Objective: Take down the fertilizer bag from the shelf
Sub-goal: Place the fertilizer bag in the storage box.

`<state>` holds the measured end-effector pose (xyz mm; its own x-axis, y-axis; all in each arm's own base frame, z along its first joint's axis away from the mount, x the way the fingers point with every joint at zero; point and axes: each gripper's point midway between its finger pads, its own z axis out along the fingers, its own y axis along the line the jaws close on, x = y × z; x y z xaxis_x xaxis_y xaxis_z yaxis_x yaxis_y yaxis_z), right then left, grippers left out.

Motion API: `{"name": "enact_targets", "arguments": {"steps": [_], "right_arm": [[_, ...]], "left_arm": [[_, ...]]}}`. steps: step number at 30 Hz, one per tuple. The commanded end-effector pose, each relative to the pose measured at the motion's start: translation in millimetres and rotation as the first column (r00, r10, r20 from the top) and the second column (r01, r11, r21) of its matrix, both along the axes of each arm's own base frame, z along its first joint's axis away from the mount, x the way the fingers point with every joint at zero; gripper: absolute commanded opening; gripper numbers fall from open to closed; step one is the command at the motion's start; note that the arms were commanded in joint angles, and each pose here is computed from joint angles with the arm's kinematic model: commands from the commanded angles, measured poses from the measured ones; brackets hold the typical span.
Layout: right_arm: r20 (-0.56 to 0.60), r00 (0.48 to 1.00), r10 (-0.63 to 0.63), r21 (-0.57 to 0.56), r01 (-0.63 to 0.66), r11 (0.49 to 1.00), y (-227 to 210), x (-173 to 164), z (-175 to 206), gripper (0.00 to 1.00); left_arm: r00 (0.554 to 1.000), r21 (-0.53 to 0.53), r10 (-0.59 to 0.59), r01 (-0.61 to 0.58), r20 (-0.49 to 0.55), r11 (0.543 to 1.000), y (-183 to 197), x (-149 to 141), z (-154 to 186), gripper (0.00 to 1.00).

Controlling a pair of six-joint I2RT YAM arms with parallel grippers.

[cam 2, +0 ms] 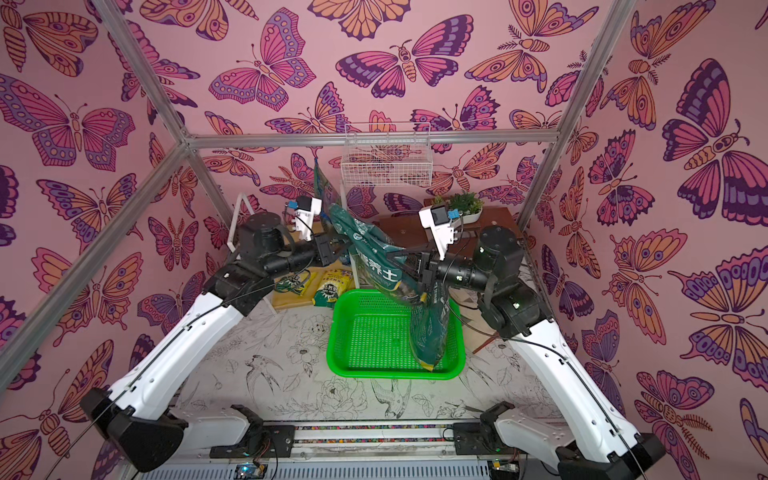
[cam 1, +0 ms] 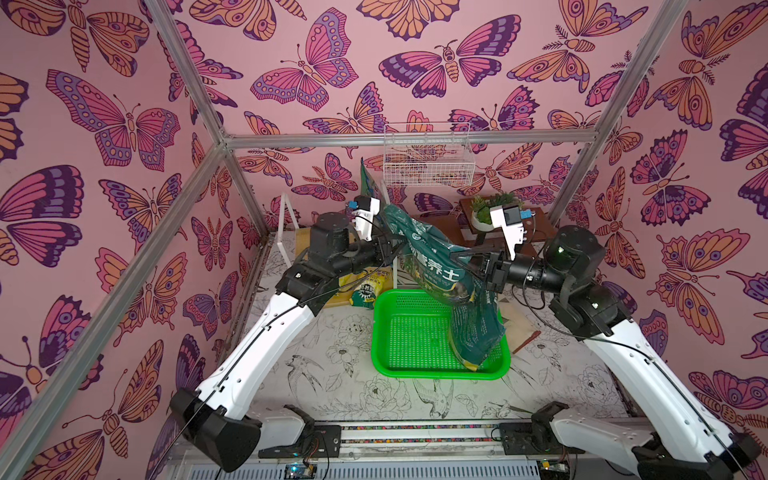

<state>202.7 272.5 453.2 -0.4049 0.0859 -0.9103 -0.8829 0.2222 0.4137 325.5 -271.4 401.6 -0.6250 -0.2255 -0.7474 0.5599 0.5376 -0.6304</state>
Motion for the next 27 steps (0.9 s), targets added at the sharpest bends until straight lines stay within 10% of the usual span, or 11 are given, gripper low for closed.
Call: {"name": "enact_targets", "arguments": {"steps": [1,27], "right_arm": [[0.095,0.995,0.007,0.010,-0.008,1.000,3,-27,12,0.00],[-0.028,0.991,-0.132,-0.185,0.125,0.975,0,-30,-79,0.00]], "left_arm": [[0.990,-0.046,0.016,-0.010,0.138,0.999,-6,3,32,0.00],[0.989,0.040,-0.121,0.125,-0.084,0.991,-76,17,-67,0.00]]}}
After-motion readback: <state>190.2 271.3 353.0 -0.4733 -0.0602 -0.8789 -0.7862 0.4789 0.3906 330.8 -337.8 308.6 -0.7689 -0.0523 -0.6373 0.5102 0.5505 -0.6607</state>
